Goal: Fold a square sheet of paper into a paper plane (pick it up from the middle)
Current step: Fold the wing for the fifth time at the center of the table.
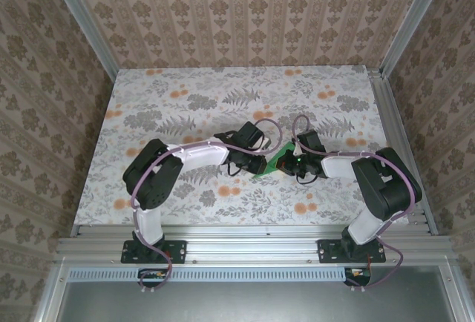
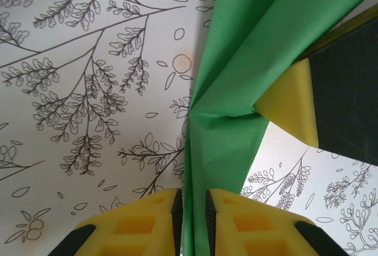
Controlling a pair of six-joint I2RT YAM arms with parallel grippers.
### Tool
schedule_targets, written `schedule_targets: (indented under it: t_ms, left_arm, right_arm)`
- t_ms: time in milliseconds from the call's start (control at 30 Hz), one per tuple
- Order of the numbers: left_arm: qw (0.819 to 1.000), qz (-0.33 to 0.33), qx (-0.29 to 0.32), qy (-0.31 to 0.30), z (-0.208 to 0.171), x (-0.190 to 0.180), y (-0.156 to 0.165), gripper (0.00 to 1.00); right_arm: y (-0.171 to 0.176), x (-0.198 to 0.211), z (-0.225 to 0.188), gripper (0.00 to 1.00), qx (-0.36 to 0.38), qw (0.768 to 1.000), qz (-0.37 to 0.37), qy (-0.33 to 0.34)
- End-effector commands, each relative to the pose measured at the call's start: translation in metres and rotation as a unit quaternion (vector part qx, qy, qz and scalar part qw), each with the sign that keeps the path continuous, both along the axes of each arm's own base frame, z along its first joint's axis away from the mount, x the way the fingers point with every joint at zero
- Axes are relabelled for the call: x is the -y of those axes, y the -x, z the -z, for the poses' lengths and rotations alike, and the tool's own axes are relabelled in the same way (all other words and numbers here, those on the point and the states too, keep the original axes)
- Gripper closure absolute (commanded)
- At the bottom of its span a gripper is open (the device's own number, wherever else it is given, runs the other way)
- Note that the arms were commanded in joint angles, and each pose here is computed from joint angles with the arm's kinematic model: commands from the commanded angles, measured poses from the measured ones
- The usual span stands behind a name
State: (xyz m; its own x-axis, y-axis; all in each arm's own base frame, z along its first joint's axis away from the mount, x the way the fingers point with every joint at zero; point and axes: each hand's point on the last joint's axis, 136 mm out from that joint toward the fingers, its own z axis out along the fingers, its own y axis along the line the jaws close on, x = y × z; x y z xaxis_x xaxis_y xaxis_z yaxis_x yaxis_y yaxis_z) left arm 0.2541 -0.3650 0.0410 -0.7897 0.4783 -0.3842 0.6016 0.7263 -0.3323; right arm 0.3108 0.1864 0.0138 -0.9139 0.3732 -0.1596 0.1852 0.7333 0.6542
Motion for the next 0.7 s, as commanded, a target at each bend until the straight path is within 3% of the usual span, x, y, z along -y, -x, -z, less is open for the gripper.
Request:
schedule_targets:
  t_ms: [0,667]
  left_arm:
    - [1.000,0.019,-0.011,-0.001,0.008,0.004,0.008,0.79]
    - [0.997,0.034,-0.018,-0.059,0.041,-0.011,0.020,0.80]
  right_arm:
    - [0.021,0.017,0.030,1.00,-0.058,0.997,0.007,0.047]
    - [0.018,0.015,0.021,1.00,-0.046,0.998,0.009,0.039]
